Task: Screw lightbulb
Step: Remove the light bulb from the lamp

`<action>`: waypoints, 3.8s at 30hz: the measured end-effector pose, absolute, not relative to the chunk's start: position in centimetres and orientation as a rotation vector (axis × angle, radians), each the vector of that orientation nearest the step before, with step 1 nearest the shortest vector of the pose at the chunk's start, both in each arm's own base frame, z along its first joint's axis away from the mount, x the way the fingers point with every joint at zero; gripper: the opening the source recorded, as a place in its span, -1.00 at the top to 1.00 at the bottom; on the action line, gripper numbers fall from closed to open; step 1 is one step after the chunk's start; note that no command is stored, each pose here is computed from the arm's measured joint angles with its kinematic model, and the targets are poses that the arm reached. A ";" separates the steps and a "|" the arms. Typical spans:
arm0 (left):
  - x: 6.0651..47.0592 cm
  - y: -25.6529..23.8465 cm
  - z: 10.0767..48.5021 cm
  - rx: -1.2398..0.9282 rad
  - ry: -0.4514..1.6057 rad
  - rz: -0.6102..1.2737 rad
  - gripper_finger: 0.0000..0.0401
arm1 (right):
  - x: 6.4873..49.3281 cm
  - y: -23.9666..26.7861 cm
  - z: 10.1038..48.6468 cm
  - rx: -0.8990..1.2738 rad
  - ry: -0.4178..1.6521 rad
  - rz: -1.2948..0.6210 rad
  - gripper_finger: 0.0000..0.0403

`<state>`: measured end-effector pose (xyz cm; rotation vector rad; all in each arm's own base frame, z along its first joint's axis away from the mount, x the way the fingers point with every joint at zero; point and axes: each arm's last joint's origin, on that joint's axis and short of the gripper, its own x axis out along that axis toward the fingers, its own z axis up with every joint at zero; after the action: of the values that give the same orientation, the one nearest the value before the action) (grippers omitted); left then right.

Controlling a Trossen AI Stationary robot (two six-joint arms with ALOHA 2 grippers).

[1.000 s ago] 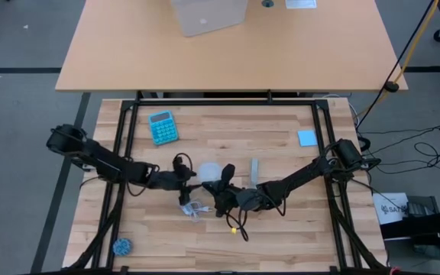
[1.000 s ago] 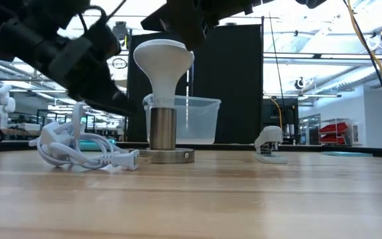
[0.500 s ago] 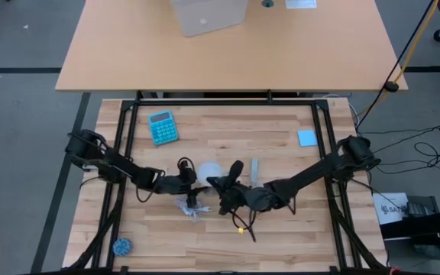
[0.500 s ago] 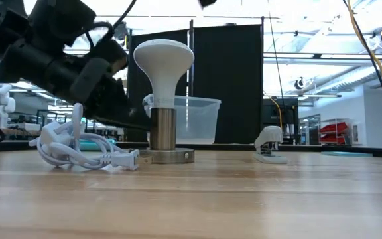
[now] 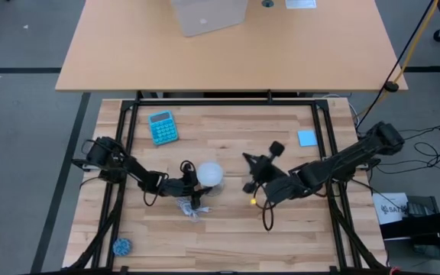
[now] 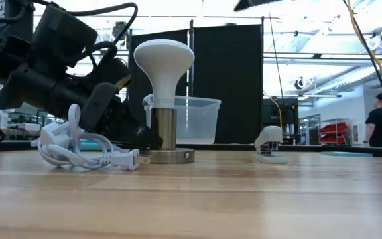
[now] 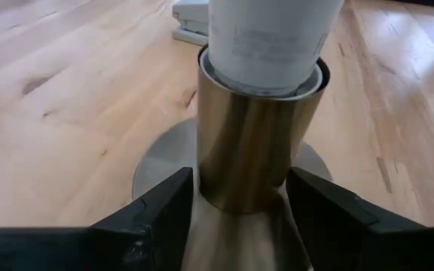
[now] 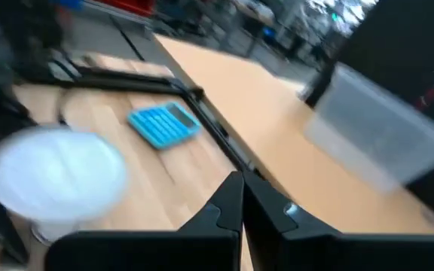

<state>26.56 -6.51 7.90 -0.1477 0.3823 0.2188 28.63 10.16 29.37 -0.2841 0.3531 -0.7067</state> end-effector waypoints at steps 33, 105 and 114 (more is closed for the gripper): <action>27.3 -4.5 8.3 -0.108 0.310 0.293 -0.09 | 31.8 11.2 14.8 0.147 0.122 -0.476 -0.11; 27.4 -4.9 9.3 -0.112 0.223 0.346 -0.09 | 40.6 7.2 14.8 0.043 0.016 -0.515 0.21; 27.3 -5.4 9.6 -0.071 0.198 0.355 0.12 | 40.5 7.3 15.3 0.038 0.011 -0.506 0.21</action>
<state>27.26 -5.39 9.57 -0.0713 0.1982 0.3552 40.51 7.26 15.27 0.0384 0.0107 -0.5056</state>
